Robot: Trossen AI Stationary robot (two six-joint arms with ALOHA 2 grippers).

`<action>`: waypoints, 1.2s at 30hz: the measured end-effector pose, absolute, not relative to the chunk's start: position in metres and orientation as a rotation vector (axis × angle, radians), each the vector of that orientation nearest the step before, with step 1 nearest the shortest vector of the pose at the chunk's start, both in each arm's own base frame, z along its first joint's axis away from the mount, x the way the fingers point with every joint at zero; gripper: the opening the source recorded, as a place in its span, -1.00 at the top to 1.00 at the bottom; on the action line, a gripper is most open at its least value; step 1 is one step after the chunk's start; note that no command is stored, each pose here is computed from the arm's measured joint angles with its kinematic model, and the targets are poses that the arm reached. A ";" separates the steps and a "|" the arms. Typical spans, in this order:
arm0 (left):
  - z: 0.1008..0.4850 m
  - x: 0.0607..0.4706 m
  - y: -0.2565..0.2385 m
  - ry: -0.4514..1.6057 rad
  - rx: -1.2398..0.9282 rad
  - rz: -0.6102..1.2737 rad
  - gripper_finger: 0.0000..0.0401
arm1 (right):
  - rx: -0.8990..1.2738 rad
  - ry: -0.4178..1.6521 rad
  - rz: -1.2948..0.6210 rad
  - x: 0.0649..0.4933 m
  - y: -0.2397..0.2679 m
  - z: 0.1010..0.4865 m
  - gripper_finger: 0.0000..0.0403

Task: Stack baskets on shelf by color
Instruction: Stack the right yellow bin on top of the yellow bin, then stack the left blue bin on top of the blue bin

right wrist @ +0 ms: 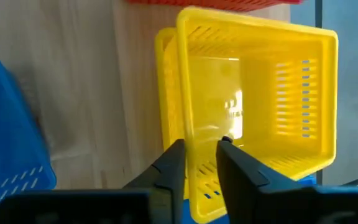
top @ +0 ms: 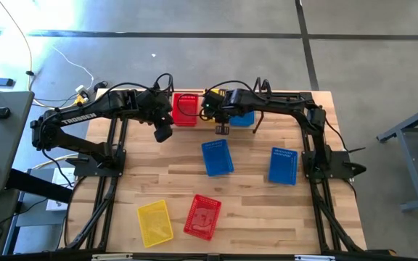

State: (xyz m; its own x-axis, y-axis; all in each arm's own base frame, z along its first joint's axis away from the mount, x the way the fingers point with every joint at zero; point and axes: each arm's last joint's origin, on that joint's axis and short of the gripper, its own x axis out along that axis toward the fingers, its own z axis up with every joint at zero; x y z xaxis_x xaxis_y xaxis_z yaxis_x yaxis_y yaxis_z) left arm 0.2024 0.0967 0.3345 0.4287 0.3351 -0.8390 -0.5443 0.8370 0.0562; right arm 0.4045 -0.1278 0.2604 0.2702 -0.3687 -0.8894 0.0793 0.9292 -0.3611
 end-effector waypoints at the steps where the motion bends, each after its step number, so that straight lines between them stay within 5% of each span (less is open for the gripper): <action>1: 0.334 0.202 0.097 0.985 -0.238 0.555 0.29 | -0.266 1.265 -0.305 0.405 -0.127 0.260 0.56; 20: 0.333 0.208 0.086 1.013 -0.110 0.399 0.29 | 0.091 1.252 -0.542 0.391 -0.099 0.326 0.45; 36: 0.290 0.233 0.050 0.960 0.182 0.122 0.29 | 0.327 1.190 -0.733 0.376 -0.056 0.364 0.45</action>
State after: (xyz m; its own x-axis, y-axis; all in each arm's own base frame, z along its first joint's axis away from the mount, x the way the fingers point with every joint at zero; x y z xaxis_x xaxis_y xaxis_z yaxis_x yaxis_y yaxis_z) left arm 0.2329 0.0505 0.2897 0.5681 0.1835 -0.8022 -0.0228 0.9780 0.2076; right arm 0.3765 -0.0556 0.3644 0.1799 -0.3429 -0.9220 0.6695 0.7294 -0.1406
